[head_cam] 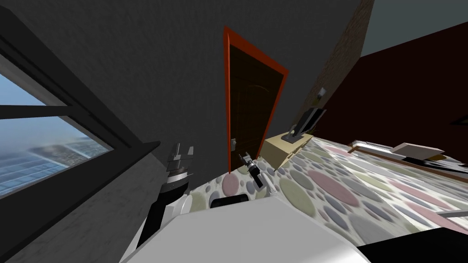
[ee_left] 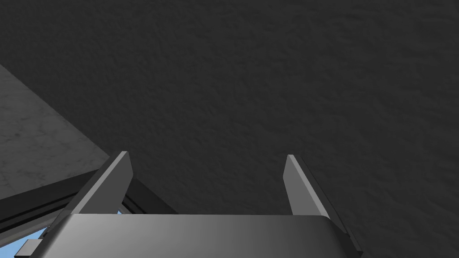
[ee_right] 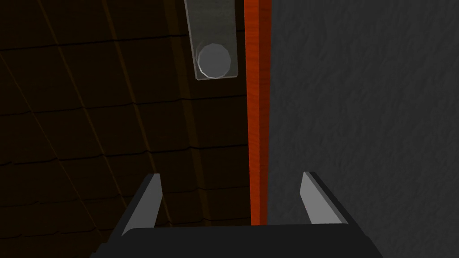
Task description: Pull the door open
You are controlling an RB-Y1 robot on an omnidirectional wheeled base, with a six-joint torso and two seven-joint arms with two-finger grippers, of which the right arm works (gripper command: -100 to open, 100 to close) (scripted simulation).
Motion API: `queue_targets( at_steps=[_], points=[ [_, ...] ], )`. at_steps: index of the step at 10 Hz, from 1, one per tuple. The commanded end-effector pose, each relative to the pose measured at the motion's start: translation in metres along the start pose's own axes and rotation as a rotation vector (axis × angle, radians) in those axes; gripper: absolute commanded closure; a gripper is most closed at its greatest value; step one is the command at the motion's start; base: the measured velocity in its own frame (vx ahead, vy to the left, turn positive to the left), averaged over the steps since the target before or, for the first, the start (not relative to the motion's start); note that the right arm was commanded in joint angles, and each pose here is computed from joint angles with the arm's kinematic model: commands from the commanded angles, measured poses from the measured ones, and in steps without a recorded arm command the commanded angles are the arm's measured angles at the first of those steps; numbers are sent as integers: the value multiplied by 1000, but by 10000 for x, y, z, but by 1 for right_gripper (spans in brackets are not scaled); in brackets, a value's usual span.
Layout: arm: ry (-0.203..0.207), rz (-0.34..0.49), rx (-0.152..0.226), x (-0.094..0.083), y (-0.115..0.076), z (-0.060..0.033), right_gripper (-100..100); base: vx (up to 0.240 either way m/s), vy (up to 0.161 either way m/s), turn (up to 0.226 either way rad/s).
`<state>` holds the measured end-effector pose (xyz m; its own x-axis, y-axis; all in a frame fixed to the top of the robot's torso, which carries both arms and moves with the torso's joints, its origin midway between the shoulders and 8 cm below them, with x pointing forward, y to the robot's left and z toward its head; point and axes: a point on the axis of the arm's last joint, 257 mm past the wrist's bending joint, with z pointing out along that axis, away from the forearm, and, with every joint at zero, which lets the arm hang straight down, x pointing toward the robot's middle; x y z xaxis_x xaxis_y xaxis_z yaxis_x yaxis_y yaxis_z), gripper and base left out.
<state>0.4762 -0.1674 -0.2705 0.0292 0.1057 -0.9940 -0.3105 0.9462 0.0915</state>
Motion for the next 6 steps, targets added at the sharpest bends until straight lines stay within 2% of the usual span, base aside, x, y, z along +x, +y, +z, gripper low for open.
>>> queue_targets(
  at_steps=[1, 4, 5, 6],
  points=[
    [21, -31, -8, 85, 48, 28, -100, 176, 42, -54],
    [53, -79, -25, 237, 149, 78, -100, 185, 35, -54],
    [47, -68, -22, 208, 129, 72, -100, 90, 21, -7],
    [54, -76, -6, 229, -66, 29, -100, -20, 79, 225]
  ],
)
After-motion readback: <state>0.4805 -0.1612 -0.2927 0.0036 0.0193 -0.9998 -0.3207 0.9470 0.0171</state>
